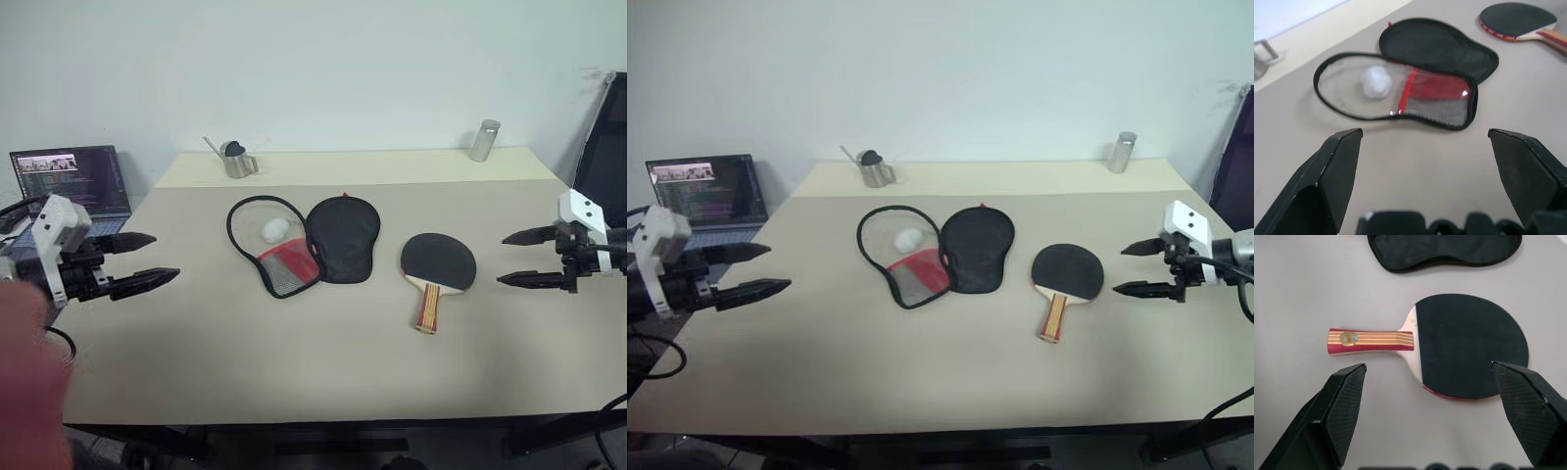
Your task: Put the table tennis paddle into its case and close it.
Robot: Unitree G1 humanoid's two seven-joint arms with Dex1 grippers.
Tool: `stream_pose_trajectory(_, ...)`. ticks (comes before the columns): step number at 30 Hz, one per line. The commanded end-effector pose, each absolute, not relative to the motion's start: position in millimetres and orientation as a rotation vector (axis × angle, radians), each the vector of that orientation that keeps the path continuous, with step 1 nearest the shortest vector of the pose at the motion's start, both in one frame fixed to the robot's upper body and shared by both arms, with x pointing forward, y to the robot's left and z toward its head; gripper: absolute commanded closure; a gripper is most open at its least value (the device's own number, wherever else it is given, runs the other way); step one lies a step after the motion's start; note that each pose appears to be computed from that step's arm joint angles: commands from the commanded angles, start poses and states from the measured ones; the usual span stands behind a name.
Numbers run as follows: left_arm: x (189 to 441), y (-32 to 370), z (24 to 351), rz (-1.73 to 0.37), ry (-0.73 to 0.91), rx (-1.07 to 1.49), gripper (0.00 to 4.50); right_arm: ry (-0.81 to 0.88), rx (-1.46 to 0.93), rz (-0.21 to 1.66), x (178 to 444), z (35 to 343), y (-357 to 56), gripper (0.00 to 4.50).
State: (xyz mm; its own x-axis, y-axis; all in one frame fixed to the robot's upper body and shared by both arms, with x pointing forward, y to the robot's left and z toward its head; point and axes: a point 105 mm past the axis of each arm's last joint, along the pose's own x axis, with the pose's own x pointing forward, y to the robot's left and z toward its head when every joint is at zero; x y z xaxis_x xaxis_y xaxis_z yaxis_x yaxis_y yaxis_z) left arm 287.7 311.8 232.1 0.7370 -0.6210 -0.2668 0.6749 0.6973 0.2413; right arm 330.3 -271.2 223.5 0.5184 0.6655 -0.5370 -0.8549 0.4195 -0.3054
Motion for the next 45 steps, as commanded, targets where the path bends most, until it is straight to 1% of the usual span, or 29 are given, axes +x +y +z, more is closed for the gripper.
stream_pose_trajectory(1,279,312,253,-0.709,0.123,0.383,0.0,0.307,-0.632,0.974,333,240,-269,0.03)
stream_pose_trajectory(4,271,310,248,-0.729,0.137,0.362,0.0,0.311,-0.631,0.984,338,236,-267,0.03)
stream_pose_trajectory(7,281,309,243,-0.706,0.127,0.343,0.0,0.309,-0.635,0.985,342,237,-266,0.03)
stream_pose_trajectory(8,290,309,242,-0.676,0.116,0.335,0.0,0.305,-0.637,0.986,342,238,-266,0.03)
stream_pose_trajectory(10,321,311,234,-0.552,0.102,0.295,0.0,0.3,-0.643,0.991,341,239,-264,0.03)
stream_pose_trajectory(12,352,304,223,-0.452,0.099,0.212,0.0,0.292,-0.645,0.99,337,239,-264,0.03)
stream_pose_trajectory(13,362,297,217,-0.43,0.109,0.163,0.0,0.286,-0.641,0.989,336,239,-263,0.03)
stream_pose_trajectory(14,372,289,208,-0.414,0.139,0.103,0.0,0.28,-0.64,0.984,334,240,-263,0.03)
stream_pose_trajectory(18,396,266,175,-0.335,0.26,-0.037,0.0,0.272,-0.635,0.969,328,238,-261,0.03)
stream_pose_trajectory(23,410,245,148,-0.29,0.358,-0.141,0.0,0.275,-0.637,0.935,320,240,-265,0.03)
stream_pose_trajectory(26,415,234,132,-0.276,0.408,-0.161,0.0,0.274,-0.635,0.922,315,242,-266,0.03)
stream_pose_trajectory(31,423,193,112,-0.341,0.449,-0.222,0.0,0.268,-0.637,0.896,311,245,-268,0.03)
stream_pose_trajectory(37,432,163,112,-0.394,0.429,-0.236,0.0,0.26,-0.638,0.883,310,247,-267,0.03)
stream_pose_trajectory(44,439,152,115,-0.386,0.41,-0.306,0.0,0.254,-0.637,0.874,310,248,-266,0.03)
stream_pose_trajectory(45,440,151,116,-0.388,0.407,-0.313,0.17,0.254,-0.638,0.874,310,248,-266,0.01)
